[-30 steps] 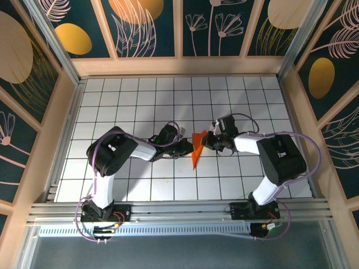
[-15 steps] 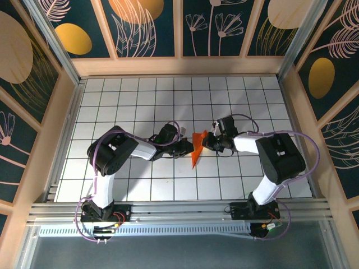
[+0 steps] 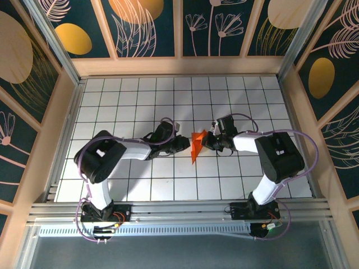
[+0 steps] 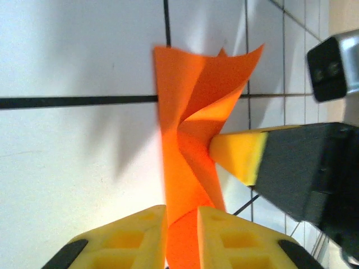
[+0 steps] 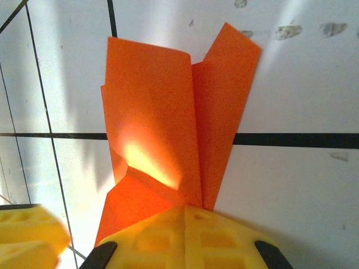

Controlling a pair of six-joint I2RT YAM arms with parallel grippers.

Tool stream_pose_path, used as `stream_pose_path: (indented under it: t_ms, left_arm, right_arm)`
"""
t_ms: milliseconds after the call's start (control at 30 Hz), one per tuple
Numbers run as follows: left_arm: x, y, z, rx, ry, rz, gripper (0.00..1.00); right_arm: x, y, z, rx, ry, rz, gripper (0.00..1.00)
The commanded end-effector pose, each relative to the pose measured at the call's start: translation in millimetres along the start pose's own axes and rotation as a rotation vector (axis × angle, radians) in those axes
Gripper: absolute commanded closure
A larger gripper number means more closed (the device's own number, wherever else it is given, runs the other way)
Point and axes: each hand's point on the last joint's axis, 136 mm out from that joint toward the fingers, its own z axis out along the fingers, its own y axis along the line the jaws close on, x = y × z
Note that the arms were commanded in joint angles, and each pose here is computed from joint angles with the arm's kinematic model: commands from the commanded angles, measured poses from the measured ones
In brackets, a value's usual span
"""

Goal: Fold a paper plane with a square sheet of paper (fold left side to right side)
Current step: Fold the wing for the fifth time at the center of the table.

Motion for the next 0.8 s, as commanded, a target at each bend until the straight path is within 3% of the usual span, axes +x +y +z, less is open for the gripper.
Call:
stream_pose_path:
  t_ms: [0,167,333,533,767]
  left_arm:
    - [-3.0,-8.9,-19.4,-0.036,0.001,0.062,0.86]
    - [14.6,-35.9,-20.6,0.070,0.105,0.068,0.98]
    - [32.6,-60.5,-10.3,0.134,0.181,0.090,1.00]
    - [46.1,-58.0,8.2,0.129,0.235,0.092,1.00]
    - [53.4,-31.1,19.7,0.040,0.253,0.086,1.00]
  right_arm:
    - [17.3,-30.1,8.4,0.095,0.043,0.036,1.00]
    - [17.1,-29.7,8.5,0.094,0.044,0.032,1.00]
    - [18.4,-30.8,8.6,0.096,0.047,0.032,1.00]
    - [19.3,-31.3,8.0,0.102,0.053,0.028,1.00]
    - [18.8,-31.2,8.0,0.103,0.051,0.027,1.00]
